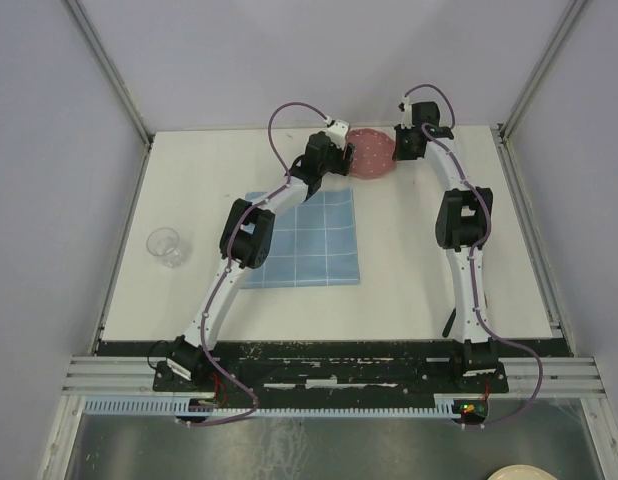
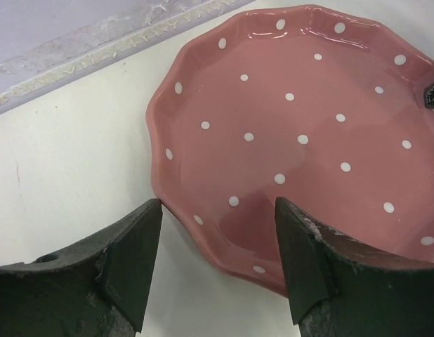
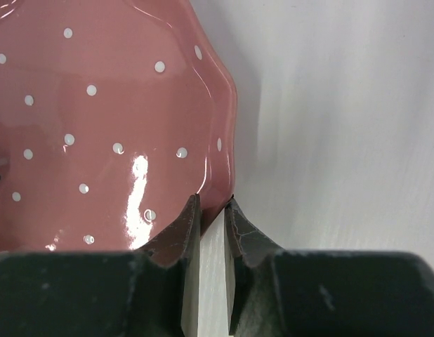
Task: Set the dinner table for one person
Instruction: Pick up the plate at the center of the board.
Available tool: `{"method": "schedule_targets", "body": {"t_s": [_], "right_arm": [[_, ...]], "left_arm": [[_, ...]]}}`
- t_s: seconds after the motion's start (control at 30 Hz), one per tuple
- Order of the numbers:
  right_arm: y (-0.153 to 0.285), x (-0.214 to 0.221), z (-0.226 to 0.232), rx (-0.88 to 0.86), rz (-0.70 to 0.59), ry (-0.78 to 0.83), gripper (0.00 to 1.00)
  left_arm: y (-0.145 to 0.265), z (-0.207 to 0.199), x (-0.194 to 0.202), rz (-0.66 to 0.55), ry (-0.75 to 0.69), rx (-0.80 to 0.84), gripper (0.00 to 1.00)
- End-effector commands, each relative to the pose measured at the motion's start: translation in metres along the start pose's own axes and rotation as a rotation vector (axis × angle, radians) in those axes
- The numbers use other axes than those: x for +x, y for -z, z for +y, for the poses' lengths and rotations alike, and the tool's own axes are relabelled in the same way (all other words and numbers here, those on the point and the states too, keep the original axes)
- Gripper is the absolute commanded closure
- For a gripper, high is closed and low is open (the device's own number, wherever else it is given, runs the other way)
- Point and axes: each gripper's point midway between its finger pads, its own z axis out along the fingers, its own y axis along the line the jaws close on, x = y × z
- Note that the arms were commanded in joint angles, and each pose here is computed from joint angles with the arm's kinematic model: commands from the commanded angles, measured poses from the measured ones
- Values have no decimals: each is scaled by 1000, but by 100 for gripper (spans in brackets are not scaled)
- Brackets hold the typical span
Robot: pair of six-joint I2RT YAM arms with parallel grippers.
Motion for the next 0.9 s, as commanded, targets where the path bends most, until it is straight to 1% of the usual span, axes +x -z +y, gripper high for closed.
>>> {"method": "schedule_targets", "body": {"t_s": [0.0, 0.03, 0.07, 0.43, 0.67, 0.87], "right_arm": [[1, 6, 28, -102, 27, 47, 91], [1, 7, 27, -98, 32, 48, 97], [1, 9, 26, -95, 41, 51, 98], [22, 24, 27, -107, 119, 93, 98], [30, 19, 24, -79, 104, 100, 99], [31, 23, 19, -59, 117, 100, 99]], "left_arm": [[4, -4, -51, -112, 9, -6, 28], [4, -4, -52, -113, 9, -7, 28], [4, -3, -53, -115, 9, -9, 28], [9, -4, -74, -151, -8, -6, 29], [11, 0, -82, -165, -40, -25, 29], [13, 1, -80, -156, -33, -23, 28]]}}
